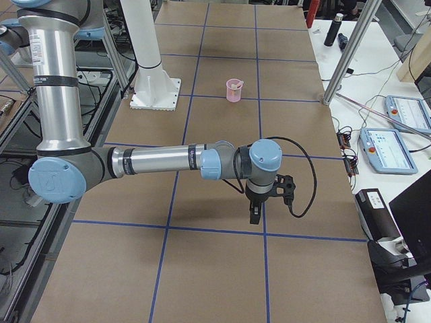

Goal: Collect pens into pen holder

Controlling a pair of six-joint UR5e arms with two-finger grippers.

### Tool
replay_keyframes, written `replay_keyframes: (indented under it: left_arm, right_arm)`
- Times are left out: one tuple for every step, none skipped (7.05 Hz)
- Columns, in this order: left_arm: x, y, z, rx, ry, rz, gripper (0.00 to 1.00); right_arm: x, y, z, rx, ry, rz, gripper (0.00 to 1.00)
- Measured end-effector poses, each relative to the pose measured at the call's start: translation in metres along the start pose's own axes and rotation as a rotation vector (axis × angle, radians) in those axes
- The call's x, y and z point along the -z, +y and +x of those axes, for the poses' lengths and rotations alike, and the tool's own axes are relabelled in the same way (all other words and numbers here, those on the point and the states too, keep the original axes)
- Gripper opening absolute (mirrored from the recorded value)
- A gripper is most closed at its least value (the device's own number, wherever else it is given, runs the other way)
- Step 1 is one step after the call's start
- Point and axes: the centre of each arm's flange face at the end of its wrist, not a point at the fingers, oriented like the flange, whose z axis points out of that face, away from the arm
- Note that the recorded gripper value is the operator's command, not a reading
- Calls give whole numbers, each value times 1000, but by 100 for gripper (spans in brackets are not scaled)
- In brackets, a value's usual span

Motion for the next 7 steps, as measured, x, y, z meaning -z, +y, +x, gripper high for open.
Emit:
replay_keyframes:
  left_arm:
    - [-5, -2, 2, 6, 0, -1, 100]
    - [-8, -3, 6, 2, 3, -3, 100]
    - [-9, -4, 11, -3, 15, -4, 100]
    - [-10, -5, 14, -7, 28, -5, 100]
    - [-9, -7, 17, -14, 31, -4, 100]
    - [-7, -11, 19, -25, 27, -1, 100]
    - [-10, -15, 25, -45, 22, -7, 100]
  right_arm:
    - [-1, -1, -2, 3, 2, -2, 100]
    - [-4, -1, -3, 6, 2, -7, 100]
    - [-5, -1, -4, 7, -2, -10, 100]
    - [-6, -1, -5, 8, -4, -12, 100]
    - [-7, -2, -7, 12, -4, -14, 100]
    - [-8, -2, -9, 16, -5, -15, 100]
    - [-11, -3, -11, 21, -4, -21, 100]
